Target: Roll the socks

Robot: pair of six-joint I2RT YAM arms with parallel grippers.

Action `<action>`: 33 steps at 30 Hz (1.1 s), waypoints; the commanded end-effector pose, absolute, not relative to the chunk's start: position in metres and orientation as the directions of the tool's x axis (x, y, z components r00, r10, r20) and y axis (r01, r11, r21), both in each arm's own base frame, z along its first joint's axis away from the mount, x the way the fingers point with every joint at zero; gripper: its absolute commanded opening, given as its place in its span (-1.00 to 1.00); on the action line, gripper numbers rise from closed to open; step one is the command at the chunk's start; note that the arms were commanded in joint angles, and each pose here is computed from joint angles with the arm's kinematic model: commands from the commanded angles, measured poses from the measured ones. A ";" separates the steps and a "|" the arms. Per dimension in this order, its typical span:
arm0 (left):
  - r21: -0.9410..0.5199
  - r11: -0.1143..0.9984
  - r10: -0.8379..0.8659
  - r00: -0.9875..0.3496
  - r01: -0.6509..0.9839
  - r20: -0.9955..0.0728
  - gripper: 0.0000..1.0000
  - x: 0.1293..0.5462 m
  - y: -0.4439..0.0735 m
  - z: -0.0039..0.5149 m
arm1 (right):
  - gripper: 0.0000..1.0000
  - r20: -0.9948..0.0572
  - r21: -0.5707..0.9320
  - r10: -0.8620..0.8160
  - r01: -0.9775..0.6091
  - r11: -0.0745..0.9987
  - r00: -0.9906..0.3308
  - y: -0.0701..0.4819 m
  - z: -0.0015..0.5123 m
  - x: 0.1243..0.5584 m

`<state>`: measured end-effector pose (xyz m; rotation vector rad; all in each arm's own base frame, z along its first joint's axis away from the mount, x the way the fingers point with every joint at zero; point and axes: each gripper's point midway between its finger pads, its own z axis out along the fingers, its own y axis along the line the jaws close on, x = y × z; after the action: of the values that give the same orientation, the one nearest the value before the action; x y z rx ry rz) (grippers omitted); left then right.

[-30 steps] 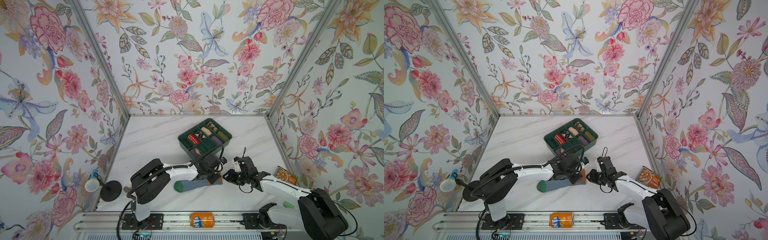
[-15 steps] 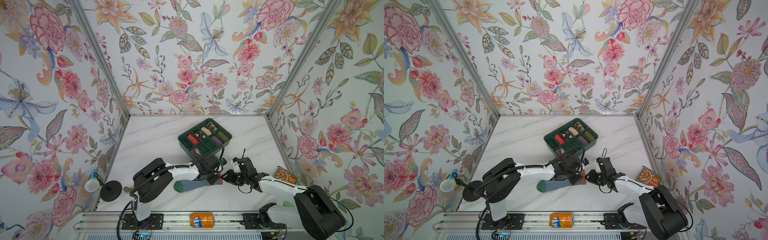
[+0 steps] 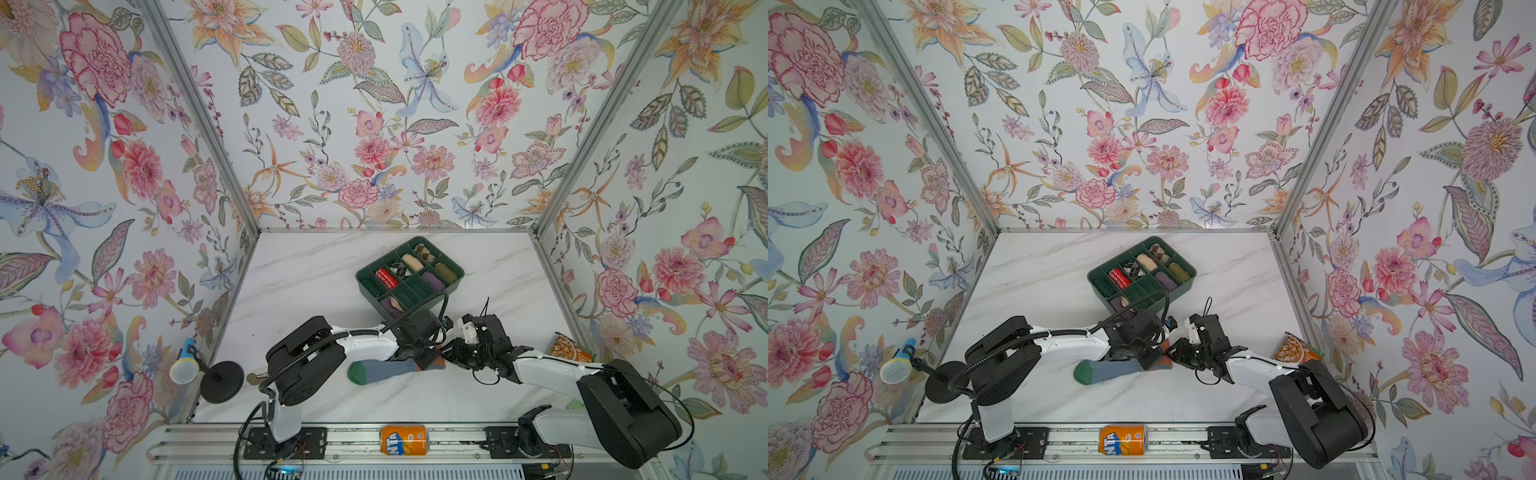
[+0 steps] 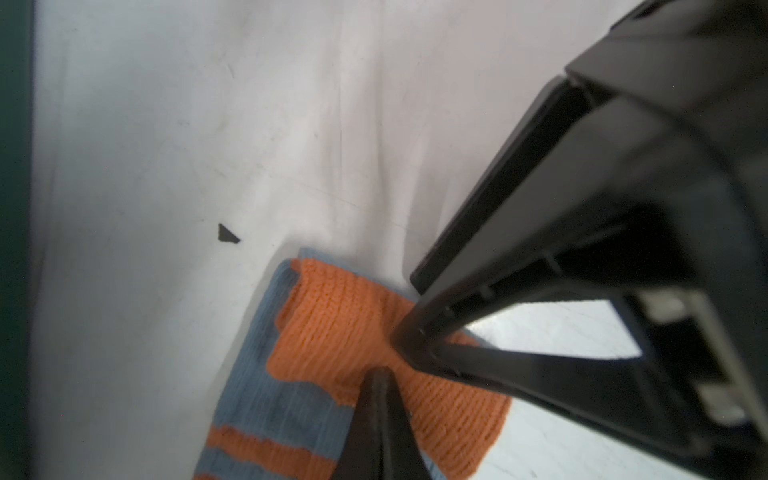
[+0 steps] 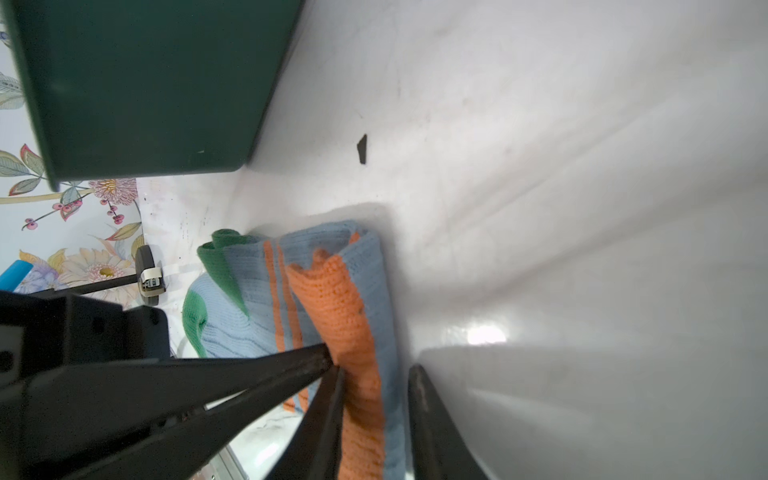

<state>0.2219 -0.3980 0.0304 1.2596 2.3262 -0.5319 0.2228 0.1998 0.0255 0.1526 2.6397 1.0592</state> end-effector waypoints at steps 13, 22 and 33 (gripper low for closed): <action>-0.215 0.539 0.657 -0.566 0.815 -0.498 -1.00 0.215 -0.378 0.010 | -0.42 -0.136 0.685 0.203 0.056 0.727 -0.970 0.197 -0.005 0.204; -0.248 0.539 0.640 -0.582 0.805 -0.501 -1.00 0.214 -0.377 0.006 | -0.87 -0.167 0.679 0.197 0.033 0.734 -0.966 0.199 -0.002 0.208; -0.297 0.529 0.586 -0.595 0.795 -0.550 -1.00 0.221 -0.379 0.033 | -1.00 -0.283 0.455 0.096 -0.046 0.889 -0.954 0.185 0.006 0.217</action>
<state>0.2249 -0.3888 0.0276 1.1591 2.3510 -0.7134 0.2287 0.2106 0.0225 0.0525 2.6497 0.9185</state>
